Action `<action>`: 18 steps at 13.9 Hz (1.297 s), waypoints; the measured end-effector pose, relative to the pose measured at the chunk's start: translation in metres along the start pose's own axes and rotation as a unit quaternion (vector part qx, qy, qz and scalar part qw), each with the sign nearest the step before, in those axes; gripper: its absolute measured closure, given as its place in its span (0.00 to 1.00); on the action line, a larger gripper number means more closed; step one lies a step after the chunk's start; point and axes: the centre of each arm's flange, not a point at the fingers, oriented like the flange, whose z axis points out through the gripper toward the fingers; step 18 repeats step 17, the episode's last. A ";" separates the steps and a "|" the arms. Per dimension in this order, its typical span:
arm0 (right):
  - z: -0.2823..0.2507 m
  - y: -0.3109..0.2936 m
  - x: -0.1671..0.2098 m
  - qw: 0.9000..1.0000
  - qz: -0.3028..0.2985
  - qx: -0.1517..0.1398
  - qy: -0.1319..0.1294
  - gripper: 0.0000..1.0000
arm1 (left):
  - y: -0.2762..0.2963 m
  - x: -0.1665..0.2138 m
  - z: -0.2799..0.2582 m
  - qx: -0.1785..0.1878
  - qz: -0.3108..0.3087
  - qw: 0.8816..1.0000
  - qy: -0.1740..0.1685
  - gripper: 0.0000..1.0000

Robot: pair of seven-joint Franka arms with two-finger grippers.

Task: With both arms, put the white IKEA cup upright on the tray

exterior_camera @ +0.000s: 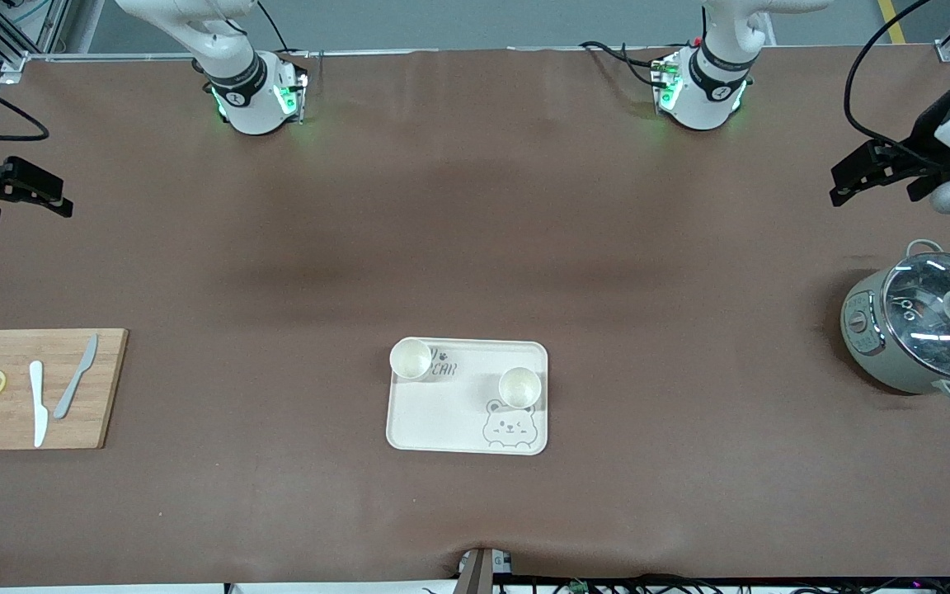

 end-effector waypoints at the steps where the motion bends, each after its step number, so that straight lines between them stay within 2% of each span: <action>1: 0.000 0.000 0.000 1.000 0.000 0.000 0.000 0.00 | 0.001 -0.001 -0.001 0.000 -0.002 1.000 0.001 0.00; 7: 0.002 0.000 -0.002 1.000 0.000 0.001 -0.010 0.00 | -0.014 0.002 0.001 0.001 -0.007 1.000 -0.001 0.00; 18: 0.003 0.000 -0.002 1.000 0.000 0.001 -0.011 0.00 | -0.031 0.004 -0.001 0.001 -0.002 1.000 0.000 0.00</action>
